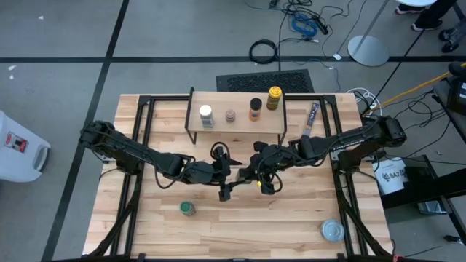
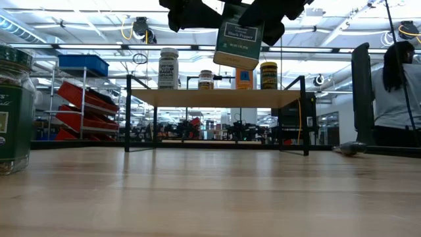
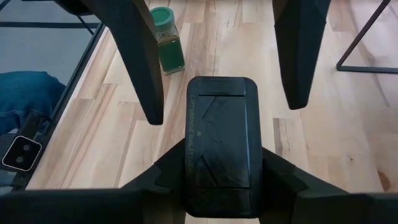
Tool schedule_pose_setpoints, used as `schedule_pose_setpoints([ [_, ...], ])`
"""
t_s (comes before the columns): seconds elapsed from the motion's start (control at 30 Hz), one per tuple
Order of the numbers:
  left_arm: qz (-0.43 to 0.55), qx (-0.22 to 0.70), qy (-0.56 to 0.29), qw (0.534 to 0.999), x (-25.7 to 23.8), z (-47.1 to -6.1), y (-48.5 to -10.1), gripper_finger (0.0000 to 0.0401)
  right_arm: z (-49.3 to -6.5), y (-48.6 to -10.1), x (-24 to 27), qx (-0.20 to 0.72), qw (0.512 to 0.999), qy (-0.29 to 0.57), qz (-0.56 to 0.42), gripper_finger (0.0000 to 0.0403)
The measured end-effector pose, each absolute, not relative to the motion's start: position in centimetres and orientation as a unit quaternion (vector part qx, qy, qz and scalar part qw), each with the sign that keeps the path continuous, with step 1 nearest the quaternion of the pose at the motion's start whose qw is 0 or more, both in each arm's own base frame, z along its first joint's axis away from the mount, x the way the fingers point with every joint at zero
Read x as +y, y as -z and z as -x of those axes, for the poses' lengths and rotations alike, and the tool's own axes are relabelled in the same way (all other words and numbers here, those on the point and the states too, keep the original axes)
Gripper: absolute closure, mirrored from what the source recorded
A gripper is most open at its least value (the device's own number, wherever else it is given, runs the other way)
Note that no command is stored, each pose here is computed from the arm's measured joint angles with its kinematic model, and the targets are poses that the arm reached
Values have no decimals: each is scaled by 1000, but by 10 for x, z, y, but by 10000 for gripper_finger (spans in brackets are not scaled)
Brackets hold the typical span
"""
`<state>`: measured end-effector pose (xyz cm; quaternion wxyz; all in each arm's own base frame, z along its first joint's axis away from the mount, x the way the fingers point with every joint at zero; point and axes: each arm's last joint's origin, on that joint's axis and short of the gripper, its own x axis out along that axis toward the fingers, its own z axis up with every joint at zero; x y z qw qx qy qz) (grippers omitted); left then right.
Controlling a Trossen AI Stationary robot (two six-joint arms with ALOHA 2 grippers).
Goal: Shelf spices
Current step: Remove the rectangular black seasoning bottle from the shelf
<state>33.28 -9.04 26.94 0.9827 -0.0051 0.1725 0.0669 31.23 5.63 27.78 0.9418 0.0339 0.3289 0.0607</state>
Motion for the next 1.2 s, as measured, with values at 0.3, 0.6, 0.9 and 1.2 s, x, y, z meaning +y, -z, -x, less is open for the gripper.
schedule_pose_setpoints([
  [0.3,10,170,-72,983,-88,-335,-268,110,-313,-279,56,321,945,-62,-32,275],
  [0.6,9,168,-67,984,-87,-339,-265,159,-314,-280,56,318,946,-62,-27,275],
  [0.9,-3,167,-64,984,-87,-339,-265,195,-313,-280,56,318,946,-62,-23,275],
  [1.2,-10,161,-65,985,-86,-340,-267,250,-313,-280,56,318,947,-47,-16,275],
])
